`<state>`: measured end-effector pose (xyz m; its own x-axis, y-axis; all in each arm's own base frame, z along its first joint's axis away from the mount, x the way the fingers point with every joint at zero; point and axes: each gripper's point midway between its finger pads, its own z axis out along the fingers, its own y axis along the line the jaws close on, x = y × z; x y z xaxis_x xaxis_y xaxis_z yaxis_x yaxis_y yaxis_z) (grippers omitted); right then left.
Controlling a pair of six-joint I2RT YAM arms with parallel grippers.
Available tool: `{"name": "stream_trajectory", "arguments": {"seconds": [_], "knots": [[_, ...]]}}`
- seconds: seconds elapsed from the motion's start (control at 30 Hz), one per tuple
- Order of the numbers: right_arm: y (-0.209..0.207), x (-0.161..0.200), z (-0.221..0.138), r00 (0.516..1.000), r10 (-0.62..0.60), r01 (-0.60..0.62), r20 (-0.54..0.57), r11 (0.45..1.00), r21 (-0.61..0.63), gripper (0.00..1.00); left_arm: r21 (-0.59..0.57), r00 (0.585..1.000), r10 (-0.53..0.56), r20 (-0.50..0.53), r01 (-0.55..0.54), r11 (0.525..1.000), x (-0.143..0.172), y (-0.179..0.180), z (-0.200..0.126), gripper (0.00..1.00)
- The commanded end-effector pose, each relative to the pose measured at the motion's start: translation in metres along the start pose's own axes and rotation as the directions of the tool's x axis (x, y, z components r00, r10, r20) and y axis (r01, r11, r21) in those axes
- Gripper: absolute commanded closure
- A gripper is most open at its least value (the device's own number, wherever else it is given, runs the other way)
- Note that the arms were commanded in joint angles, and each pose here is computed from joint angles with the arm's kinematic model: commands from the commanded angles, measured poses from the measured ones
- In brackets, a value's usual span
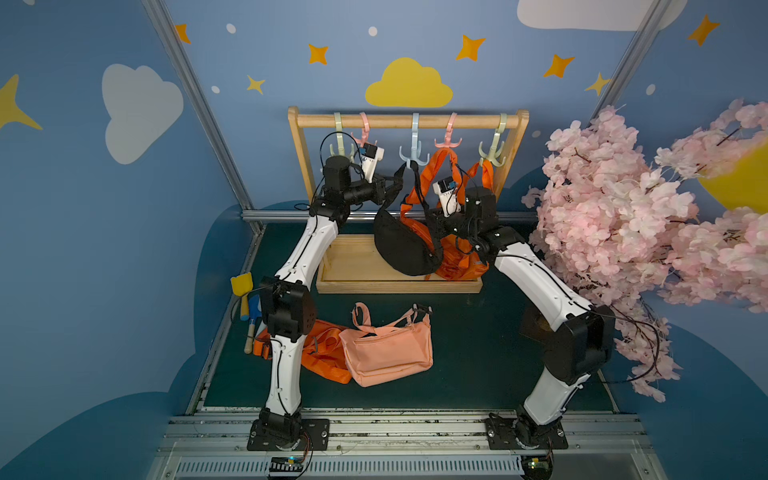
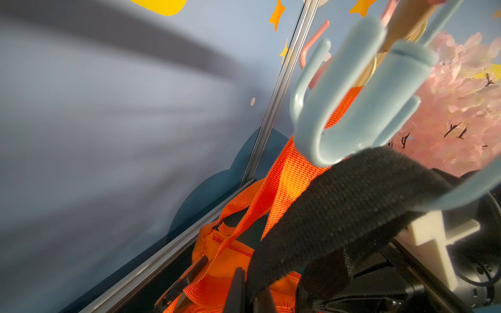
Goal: Take the bag off the hook
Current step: Pick up the bag from the hook.
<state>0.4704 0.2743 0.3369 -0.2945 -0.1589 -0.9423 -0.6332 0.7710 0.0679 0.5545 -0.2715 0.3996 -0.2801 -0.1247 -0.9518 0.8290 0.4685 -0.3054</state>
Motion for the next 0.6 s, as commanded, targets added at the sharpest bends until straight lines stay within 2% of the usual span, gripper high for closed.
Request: {"name": "stream_trajectory", "arguments": {"seconds": [0.0,0.23,0.57], "knots": [[0.002,-0.035,-0.026,0.995,-0.005,0.003,0.1,1.0,0.013,1.0,0.028,0.998,0.04,0.041,-0.041,0.999,-0.028,-0.028,-0.013,0.96],[0.006,-0.055,-0.042,0.987,0.005,-0.006,0.161,1.0,0.008,1.0,0.037,0.997,0.065,0.049,-0.067,0.997,-0.035,-0.042,-0.02,0.96],[0.008,-0.062,-0.056,0.981,0.01,-0.012,0.194,1.0,0.012,1.0,0.032,0.994,0.081,0.067,-0.083,0.996,-0.037,-0.052,-0.029,0.96]]}}
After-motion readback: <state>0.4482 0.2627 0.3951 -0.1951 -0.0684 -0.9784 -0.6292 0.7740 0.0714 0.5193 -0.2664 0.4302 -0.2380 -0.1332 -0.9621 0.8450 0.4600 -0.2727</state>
